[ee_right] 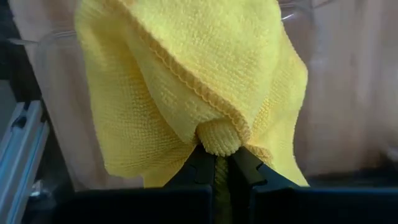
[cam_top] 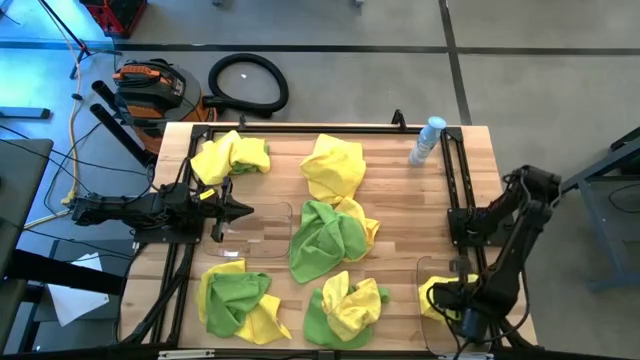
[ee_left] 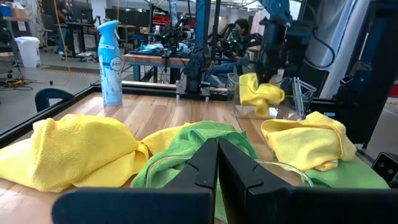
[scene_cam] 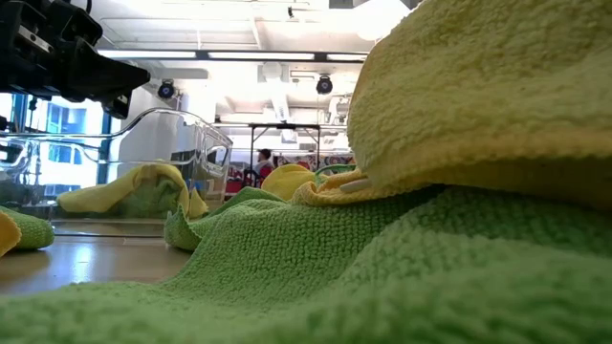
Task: Sort microfiber towel by color & place in baskets
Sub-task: Put the yellow towel into the right transparent bin
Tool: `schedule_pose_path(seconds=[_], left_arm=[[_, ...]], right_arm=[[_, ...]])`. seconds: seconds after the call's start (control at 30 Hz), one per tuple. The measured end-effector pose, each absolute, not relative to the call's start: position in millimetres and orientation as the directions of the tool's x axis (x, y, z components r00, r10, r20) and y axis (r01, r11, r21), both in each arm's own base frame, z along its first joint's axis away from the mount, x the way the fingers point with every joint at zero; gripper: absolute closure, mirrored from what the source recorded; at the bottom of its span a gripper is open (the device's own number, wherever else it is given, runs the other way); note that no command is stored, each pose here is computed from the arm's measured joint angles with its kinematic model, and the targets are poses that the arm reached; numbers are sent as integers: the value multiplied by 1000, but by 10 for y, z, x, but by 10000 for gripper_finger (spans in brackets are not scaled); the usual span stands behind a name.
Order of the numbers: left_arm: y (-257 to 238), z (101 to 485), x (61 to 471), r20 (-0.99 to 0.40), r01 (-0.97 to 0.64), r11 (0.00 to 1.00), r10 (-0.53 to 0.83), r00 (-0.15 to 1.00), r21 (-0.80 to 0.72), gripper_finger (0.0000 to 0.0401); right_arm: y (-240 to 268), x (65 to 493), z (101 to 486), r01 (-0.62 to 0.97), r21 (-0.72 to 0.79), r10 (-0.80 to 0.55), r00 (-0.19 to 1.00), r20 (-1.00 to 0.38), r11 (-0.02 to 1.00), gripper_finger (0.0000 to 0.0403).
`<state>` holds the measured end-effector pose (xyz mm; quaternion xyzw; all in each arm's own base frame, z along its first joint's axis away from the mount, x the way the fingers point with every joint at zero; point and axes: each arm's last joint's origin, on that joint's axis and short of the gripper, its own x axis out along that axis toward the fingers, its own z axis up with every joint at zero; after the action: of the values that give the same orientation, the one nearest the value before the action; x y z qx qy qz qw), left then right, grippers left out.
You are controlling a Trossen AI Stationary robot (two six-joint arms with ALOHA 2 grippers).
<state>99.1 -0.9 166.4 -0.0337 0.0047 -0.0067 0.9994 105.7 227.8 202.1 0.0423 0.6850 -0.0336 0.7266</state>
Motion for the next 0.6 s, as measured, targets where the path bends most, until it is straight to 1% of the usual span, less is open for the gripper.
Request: schedule_pose_path(seconds=[0.13, 0.27, 0.47, 0.6], left_arm=[[-9, 1663, 991, -9, 13, 998, -14, 1000, -67, 400], [-9, 1663, 991, -9, 13, 998, -14, 1000, -67, 400], [-9, 1662, 991, -10, 13, 998, -14, 1000, -67, 400], [-9, 1664, 991, -9, 13, 998, -14, 1000, -67, 400]], right_arm=[[2342, 1129, 1841, 101, 45, 38, 71, -997, 994, 403], [2366, 1164, 1721, 85, 1, -4, 52, -999, 996, 396], [2401, 1182, 1565, 67, -59, -61, 27, -998, 996, 363], [2408, 1183, 1544, 76, -65, -66, 20, -998, 995, 335]])
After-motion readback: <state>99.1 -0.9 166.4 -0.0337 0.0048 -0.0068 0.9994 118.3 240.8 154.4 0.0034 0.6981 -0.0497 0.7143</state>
